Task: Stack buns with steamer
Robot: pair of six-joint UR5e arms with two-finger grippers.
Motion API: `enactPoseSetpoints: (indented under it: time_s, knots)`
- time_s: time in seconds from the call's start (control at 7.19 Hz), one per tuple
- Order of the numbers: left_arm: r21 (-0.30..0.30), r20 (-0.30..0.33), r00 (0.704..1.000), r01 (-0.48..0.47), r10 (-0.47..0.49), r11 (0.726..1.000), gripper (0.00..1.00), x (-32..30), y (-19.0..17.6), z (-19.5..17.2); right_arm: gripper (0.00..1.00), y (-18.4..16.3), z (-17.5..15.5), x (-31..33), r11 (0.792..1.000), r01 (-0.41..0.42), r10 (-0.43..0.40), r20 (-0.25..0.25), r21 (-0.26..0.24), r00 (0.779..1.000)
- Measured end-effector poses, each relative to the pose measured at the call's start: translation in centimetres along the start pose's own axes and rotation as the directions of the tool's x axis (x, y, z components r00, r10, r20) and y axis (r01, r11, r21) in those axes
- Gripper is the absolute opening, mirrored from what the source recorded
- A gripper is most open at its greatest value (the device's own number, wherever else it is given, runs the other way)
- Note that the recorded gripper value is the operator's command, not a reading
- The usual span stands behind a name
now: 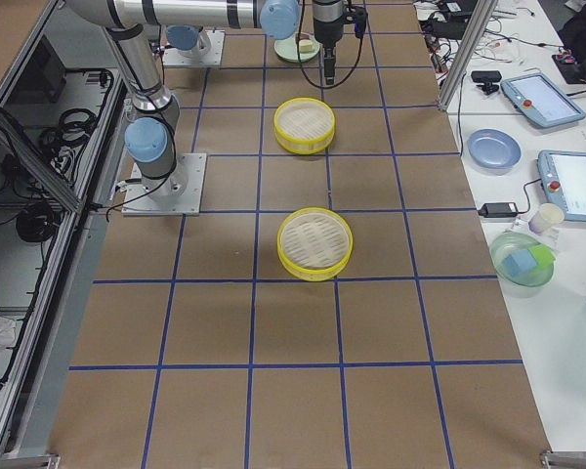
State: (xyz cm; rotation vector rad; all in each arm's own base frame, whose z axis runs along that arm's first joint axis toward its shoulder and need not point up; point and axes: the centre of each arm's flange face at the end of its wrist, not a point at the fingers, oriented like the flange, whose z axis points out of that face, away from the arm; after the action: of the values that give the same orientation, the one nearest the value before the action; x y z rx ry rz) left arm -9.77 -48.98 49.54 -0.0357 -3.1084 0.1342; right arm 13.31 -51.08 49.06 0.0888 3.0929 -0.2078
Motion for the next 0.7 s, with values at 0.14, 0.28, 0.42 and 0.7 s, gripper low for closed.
enactPoseSetpoints:
  time_s: [0.14, 0.28, 0.42, 0.7]
  knots:
    - [-0.002, 0.0, 1.0, 0.002, -0.002, 1.0, 1.0, -0.1, 0.0, 0.1, 1.0, 0.0, 0.0, 0.0, 1.0, -0.001, 0.001, 0.0, -0.001, 1.0]
    - [-0.006, 0.0, 1.0, 0.003, -0.003, 1.0, 1.0, -0.3, -0.1, 0.3, 1.0, -0.1, 0.2, 0.0, 1.0, 0.003, -0.003, 0.0, -0.003, 1.0]
    - [-0.01, 0.0, 1.0, 0.003, -0.003, 1.0, 1.0, -0.4, -0.2, 0.5, 1.0, -0.7, 0.9, 0.5, 1.0, 0.012, -0.012, -0.003, -0.011, 1.0]
    - [-0.057, -0.003, 1.0, 0.009, -0.01, 0.998, 1.0, -1.0, 0.1, 2.8, 1.0, -3.2, 3.3, 6.6, 0.998, 0.043, -0.045, -0.02, -0.051, 0.999]
